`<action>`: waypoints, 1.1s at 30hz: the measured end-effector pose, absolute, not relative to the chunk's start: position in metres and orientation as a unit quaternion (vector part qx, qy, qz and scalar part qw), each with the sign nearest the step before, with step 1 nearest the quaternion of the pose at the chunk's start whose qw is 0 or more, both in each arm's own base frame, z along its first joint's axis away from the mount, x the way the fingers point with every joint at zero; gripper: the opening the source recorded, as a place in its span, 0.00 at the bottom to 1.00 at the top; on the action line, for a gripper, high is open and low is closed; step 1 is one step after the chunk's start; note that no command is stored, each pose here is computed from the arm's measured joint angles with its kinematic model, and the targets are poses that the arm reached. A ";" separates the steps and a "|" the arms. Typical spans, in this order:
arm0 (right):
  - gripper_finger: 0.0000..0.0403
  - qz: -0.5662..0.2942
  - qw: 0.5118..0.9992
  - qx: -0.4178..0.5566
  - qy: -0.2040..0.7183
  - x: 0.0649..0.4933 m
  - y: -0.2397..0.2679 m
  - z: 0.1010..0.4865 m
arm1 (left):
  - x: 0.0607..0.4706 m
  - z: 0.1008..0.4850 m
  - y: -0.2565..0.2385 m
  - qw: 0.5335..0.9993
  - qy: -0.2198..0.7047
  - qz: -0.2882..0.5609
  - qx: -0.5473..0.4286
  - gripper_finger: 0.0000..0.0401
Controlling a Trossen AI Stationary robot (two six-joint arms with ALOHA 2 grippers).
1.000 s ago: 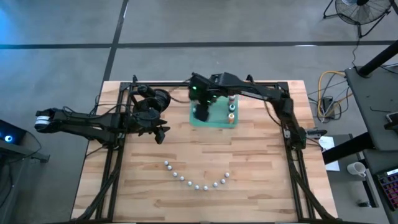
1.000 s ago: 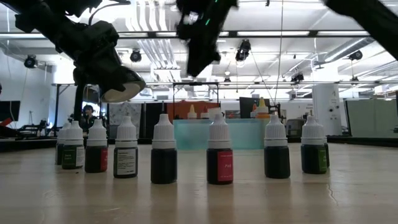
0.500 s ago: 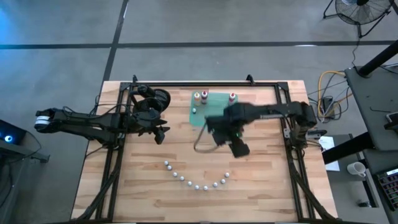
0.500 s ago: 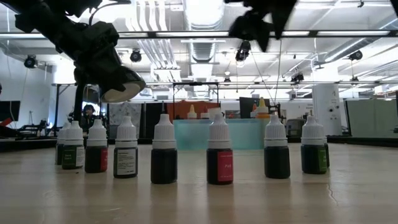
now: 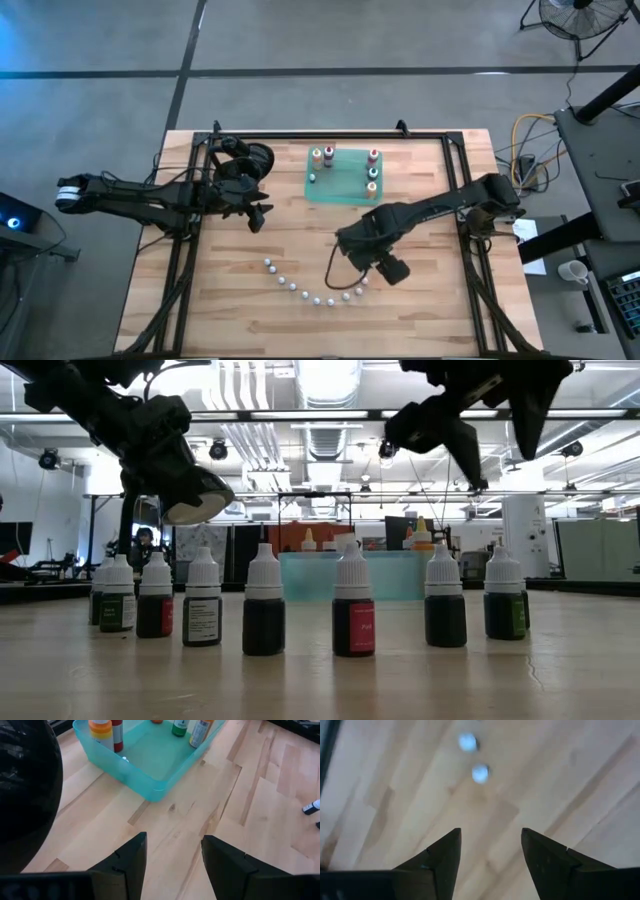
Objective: Pick & Place food coloring
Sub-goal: Put the right small black food coloring bottle into the green bin
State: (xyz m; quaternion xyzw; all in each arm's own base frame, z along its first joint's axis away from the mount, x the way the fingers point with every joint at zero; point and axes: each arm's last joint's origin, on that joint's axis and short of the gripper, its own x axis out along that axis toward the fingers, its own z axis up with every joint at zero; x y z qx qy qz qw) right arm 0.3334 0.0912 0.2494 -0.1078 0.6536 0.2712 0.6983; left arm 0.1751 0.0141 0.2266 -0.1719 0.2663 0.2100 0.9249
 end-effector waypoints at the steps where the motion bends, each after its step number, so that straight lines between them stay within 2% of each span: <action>1: 0.50 0.273 0.705 -0.105 0.646 0.334 0.093 0.248 | 0.175 0.227 0.014 0.925 0.267 0.209 -0.172 0.41; 8: 0.53 0.275 0.736 -0.108 0.609 0.336 0.121 0.228 | 0.175 0.226 0.013 0.925 0.274 0.194 -0.175 0.41; 13: 0.53 0.232 0.754 -0.136 0.599 0.331 0.137 0.213 | 0.174 0.224 0.012 0.923 0.287 0.187 -0.175 0.41; 21: 0.53 0.174 0.769 -0.117 0.604 0.326 0.141 0.197 | 0.174 0.224 0.012 0.924 0.291 0.182 -0.166 0.41; 33: 0.53 0.173 0.784 -0.110 0.586 0.328 0.143 0.184 | 0.174 0.224 0.012 0.924 0.292 0.182 -0.165 0.41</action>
